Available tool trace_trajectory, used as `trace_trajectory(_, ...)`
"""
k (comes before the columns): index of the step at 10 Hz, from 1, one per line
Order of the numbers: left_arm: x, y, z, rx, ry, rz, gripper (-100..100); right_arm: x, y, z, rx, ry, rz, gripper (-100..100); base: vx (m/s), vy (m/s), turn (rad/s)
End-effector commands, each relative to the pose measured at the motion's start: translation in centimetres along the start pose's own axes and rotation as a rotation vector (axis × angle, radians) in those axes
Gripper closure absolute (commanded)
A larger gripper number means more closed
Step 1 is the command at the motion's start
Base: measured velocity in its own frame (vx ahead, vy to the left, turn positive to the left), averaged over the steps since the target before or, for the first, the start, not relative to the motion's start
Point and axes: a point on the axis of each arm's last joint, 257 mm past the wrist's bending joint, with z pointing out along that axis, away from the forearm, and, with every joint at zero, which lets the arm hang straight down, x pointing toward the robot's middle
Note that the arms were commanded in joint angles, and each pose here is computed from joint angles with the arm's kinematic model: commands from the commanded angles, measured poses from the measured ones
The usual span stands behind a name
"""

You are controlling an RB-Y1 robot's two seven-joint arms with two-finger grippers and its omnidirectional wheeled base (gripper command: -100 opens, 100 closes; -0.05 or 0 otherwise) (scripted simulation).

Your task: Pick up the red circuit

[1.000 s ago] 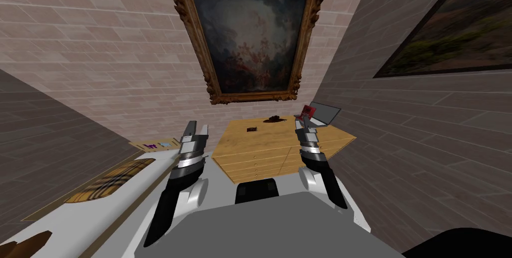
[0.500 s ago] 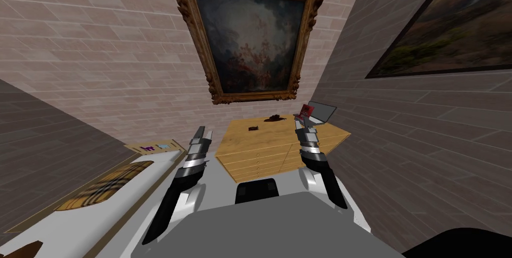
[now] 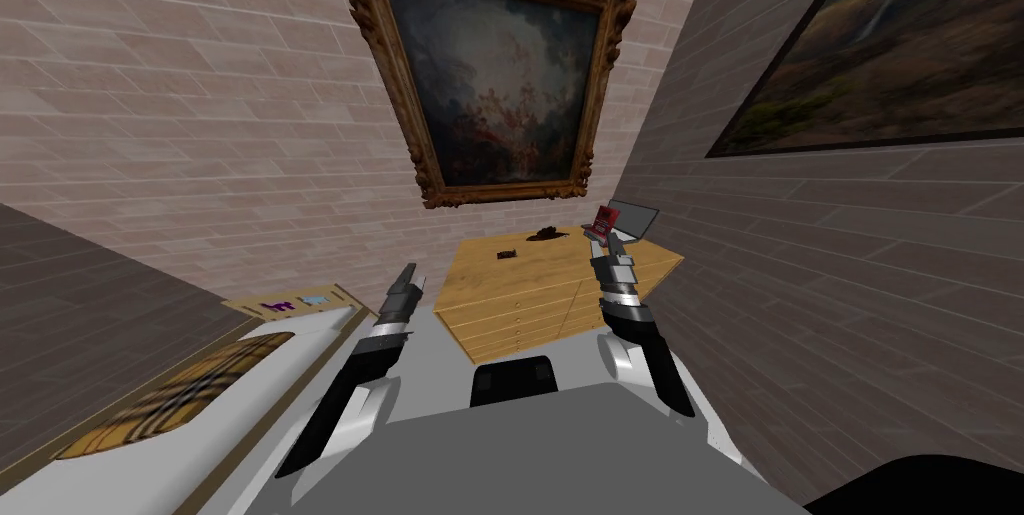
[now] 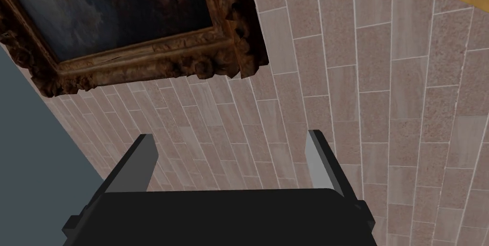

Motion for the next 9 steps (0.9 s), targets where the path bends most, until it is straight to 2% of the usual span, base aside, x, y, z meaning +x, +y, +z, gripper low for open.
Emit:
trace_trajectory(1,-0.5,3.9,-1.0,-0.103,0.009,-0.006,-100,0.0,0.0,0.0,0.000,0.000,0.000,0,-0.025,0.061,-0.152)
trace_trajectory(2,-0.5,4.2,-1.1,-0.109,0.009,-0.006,-100,0.0,0.0,0.0,0.000,0.000,0.000,0,-0.021,0.055,-0.068)
trace_trajectory(3,-1.4,7.2,-2.0,-0.197,0.012,-0.012,-100,0.0,0.0,0.0,0.000,0.000,0.000,0,-0.027,0.050,-0.169)
trace_trajectory(4,-1.5,7.9,-2.3,-0.214,0.011,-0.011,-100,0.0,0.0,0.0,0.000,0.000,0.000,0,-0.029,0.042,-0.092)
trace_trajectory(5,-2.8,11.2,-3.7,-0.306,0.007,-0.016,-100,0.0,0.0,0.0,0.000,0.000,0.000,0,-0.044,0.049,-0.171)
trace_trajectory(6,-2.8,11.6,-3.8,-0.321,0.007,-0.016,-100,0.0,0.0,0.0,0.000,0.000,0.000,0,-0.035,0.049,-0.107)
trace_trajectory(7,-4.3,14.8,-5.4,-0.417,0.000,-0.019,-100,0.0,0.0,0.0,0.000,0.000,0.000,0,-0.038,0.045,-0.230)
trace_trajectory(8,-4.3,15.2,-5.6,-0.432,-0.001,-0.021,-100,0.0,0.0,0.0,0.000,0.000,0.000,0,-0.035,0.038,-0.100)
trace_trajectory(9,-5.9,17.7,-7.2,-0.519,-0.010,-0.023,-100,0.0,0.0,0.0,0.000,0.000,0.000,0,-0.032,0.028,-0.221)
